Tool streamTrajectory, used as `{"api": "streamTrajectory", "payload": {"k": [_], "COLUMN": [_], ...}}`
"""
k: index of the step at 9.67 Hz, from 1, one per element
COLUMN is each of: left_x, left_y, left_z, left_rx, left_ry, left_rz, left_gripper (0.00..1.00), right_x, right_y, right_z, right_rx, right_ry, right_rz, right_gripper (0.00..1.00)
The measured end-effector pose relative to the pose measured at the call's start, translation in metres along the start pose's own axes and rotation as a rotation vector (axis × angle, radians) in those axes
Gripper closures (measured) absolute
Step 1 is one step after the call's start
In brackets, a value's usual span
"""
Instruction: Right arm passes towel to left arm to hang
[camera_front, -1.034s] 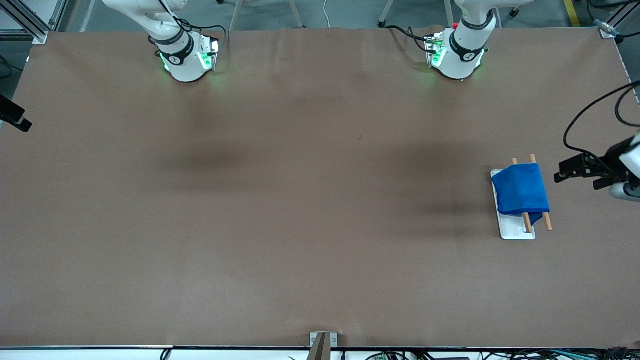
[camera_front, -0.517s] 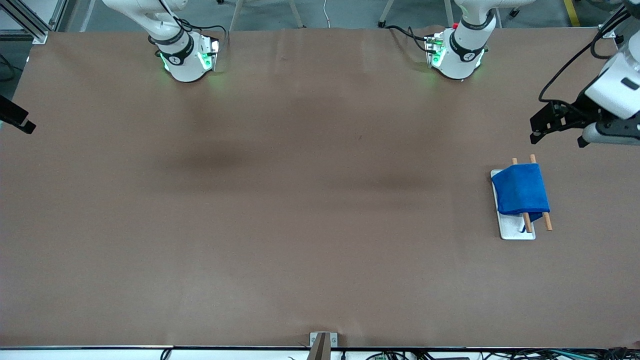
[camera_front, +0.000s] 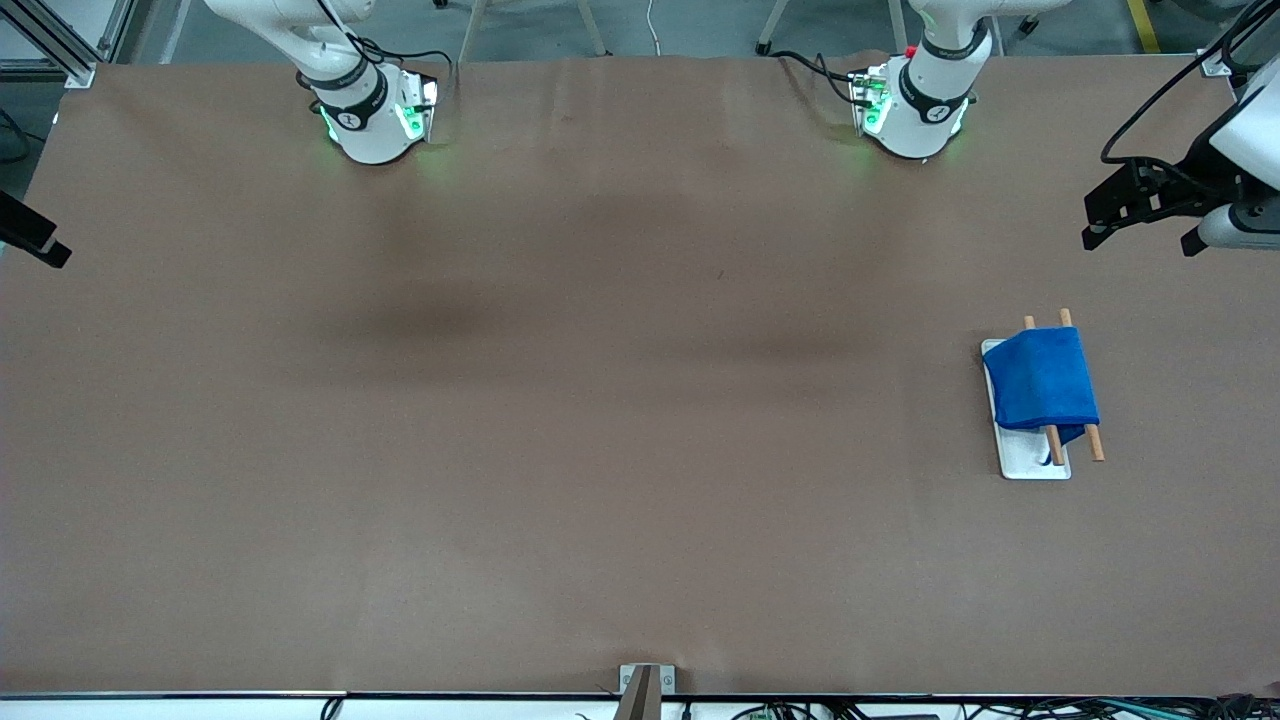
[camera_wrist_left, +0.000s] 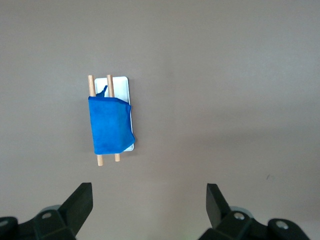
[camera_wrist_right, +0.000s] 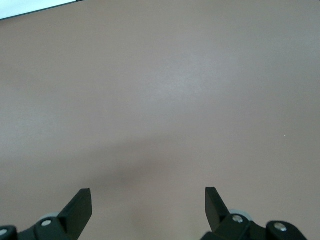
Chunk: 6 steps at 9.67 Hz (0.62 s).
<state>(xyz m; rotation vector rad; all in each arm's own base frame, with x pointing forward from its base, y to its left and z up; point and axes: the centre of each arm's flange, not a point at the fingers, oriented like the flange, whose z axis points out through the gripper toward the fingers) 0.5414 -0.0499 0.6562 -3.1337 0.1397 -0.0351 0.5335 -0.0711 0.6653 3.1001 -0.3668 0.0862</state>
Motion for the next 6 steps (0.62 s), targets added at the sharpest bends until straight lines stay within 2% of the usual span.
{"api": "streamTrajectory", "payload": {"k": [6], "left_x": [0.0016], "left_y": [-0.0013], "left_z": [0.0052], "left_rx": [-0.014], "left_ry": [-0.017], "left_rz": [-0.003], "left_gripper": [0.00], "right_x": [0.0000], "right_y": [0.0000], "right_z": [0.0000], "right_rx": [0.000], "right_ry": [0.000], "right_rz": [0.000], "right_gripper": [0.00]}}
